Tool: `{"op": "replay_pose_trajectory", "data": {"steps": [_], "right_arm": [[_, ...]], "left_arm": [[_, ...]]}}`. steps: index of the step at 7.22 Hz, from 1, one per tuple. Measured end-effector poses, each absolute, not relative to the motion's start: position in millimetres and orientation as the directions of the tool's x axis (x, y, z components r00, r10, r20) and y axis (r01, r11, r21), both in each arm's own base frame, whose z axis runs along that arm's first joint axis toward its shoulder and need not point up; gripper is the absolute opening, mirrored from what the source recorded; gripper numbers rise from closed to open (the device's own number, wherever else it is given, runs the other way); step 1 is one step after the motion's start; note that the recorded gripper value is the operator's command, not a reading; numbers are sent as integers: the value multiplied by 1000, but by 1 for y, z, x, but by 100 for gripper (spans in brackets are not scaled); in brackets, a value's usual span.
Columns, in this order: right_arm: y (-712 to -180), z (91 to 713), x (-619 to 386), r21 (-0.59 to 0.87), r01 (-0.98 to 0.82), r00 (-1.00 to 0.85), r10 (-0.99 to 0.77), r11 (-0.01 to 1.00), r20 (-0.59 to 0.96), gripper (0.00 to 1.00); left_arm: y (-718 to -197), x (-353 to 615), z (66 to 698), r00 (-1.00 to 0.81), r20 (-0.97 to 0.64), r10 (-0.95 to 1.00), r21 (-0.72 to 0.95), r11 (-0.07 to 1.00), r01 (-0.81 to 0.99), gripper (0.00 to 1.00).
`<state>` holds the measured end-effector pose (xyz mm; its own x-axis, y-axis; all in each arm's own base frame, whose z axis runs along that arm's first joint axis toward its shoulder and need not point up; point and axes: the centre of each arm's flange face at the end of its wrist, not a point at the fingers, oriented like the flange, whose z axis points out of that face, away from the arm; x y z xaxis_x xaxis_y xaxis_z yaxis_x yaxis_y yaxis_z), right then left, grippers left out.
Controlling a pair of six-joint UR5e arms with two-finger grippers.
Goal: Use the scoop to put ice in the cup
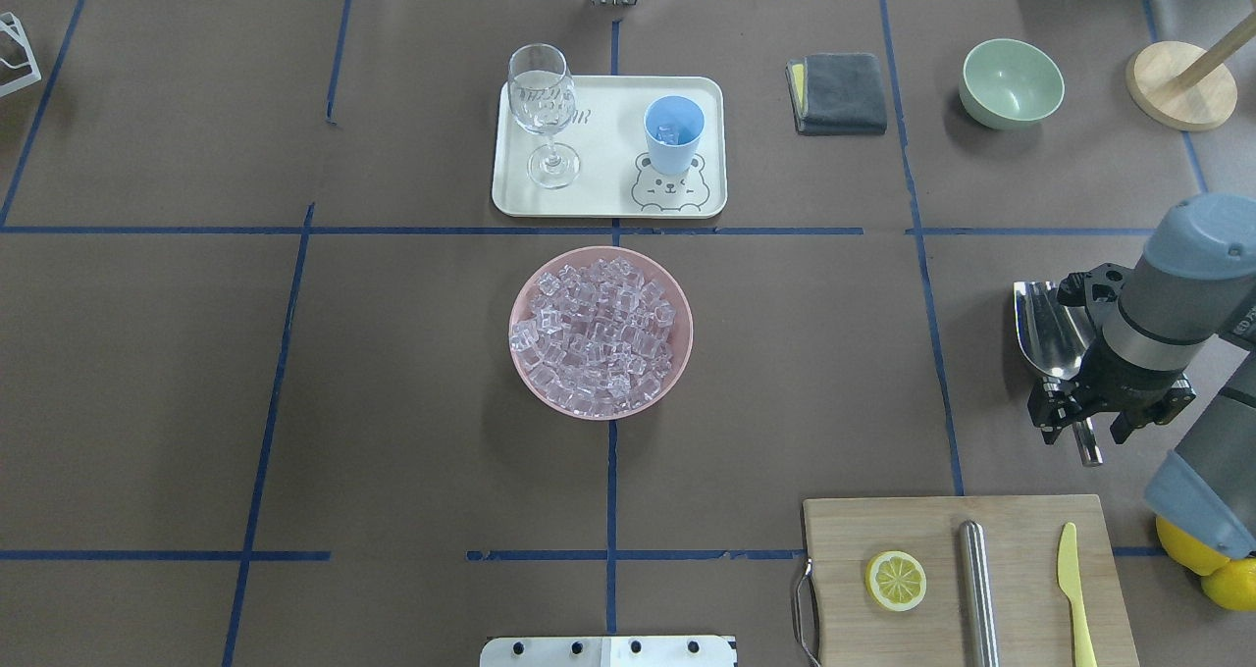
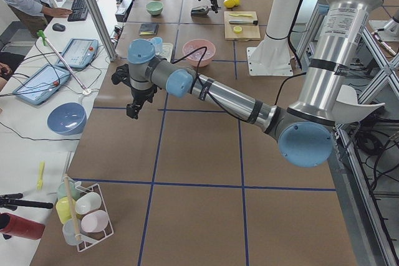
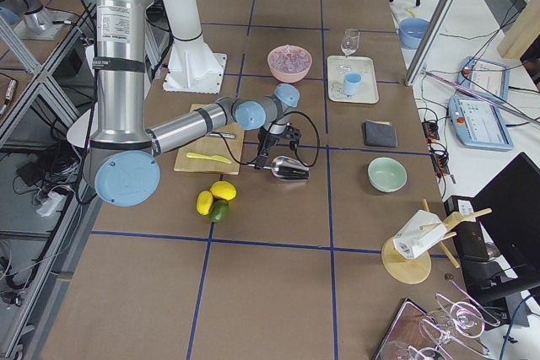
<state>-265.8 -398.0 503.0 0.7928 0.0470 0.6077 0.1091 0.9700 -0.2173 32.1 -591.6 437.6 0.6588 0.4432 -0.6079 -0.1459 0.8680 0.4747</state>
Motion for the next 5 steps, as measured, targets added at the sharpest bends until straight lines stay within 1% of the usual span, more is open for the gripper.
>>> {"op": "replay_pose_trajectory", "data": {"steps": [2,3,4,5], "right_arm": [[-436,466,-205,-88,-15,724,71,996,686,100],[-453,461,-169,-25,-71,703,68,997,708,100],[-465,466,-134,44,-80,705,25,996,709,100],[-474,482,-103,114,-45,720,-46,992,692,100]], "left_arm": [[-593,32,445,665,-614,425,447,882,-150,100],[-592,32,451,669,-620,409,420,894,-157,100],[-592,31,458,672,-624,400,403,901,-162,100],[-591,29,468,671,-621,406,396,901,-179,100]]}}
